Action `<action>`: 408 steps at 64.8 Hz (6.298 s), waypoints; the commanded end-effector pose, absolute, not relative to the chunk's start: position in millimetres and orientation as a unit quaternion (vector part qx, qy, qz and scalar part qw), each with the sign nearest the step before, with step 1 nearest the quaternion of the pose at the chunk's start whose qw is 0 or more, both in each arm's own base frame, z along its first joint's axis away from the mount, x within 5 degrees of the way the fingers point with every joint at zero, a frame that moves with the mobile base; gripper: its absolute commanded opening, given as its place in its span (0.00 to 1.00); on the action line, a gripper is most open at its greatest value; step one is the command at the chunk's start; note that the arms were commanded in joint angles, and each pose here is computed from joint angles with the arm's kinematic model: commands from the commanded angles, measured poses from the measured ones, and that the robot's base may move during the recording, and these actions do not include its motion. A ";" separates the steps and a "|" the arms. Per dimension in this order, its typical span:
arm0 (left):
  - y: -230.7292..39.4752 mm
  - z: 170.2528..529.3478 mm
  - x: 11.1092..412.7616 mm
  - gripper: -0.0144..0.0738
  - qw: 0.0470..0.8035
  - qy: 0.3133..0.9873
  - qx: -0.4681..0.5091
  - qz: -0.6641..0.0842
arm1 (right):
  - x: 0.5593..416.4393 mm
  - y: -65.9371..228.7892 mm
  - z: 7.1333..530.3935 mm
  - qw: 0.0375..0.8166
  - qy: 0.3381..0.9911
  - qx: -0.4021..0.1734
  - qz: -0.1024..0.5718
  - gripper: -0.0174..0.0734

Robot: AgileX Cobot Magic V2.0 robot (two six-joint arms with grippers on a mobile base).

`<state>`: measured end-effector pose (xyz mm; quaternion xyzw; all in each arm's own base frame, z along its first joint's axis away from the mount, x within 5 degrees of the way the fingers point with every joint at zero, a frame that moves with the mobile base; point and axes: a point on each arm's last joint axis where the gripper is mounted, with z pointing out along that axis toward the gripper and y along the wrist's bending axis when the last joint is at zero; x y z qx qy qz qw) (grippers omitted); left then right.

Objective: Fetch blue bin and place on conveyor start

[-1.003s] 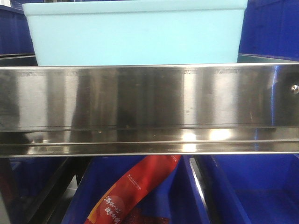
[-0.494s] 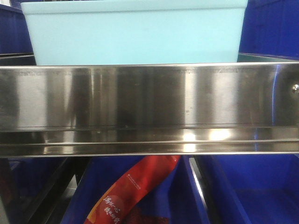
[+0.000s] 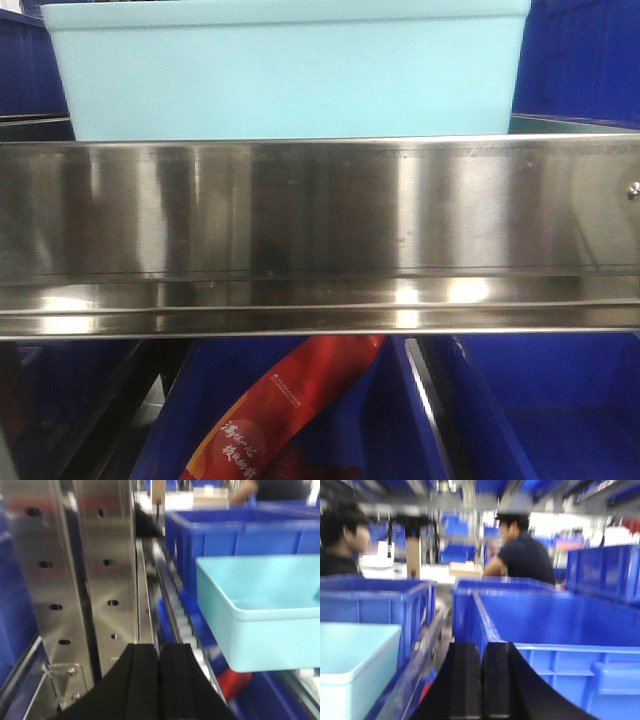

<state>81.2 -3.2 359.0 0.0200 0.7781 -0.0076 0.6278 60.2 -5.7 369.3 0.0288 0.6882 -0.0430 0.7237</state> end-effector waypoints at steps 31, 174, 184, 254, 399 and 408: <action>-8.3 391.4 115.2 0.04 0.642 0.764 -0.005 -0.061 | 105.6 -7.8 397.6 0.684 0.728 0.030 -0.020 0.01; -97.8 352.3 385.5 0.54 0.332 0.941 -0.058 -0.017 | 392.7 99.5 347.8 0.304 0.953 0.018 0.001 0.41; -97.6 344.3 390.2 0.54 0.321 0.945 -0.062 -0.018 | 395.5 100.4 343.2 0.300 0.954 0.017 0.000 0.41; -101.3 338.3 393.1 0.54 0.312 0.947 -0.065 -0.034 | 399.3 102.8 341.0 0.309 0.951 0.017 0.010 0.40; -122.7 469.1 281.5 0.04 0.490 0.868 -0.050 -0.069 | 280.6 78.9 460.8 0.480 0.876 0.039 0.032 0.02; -122.2 469.3 281.7 0.04 0.492 0.867 -0.050 -0.066 | 280.6 78.9 460.8 0.480 0.876 0.039 0.032 0.02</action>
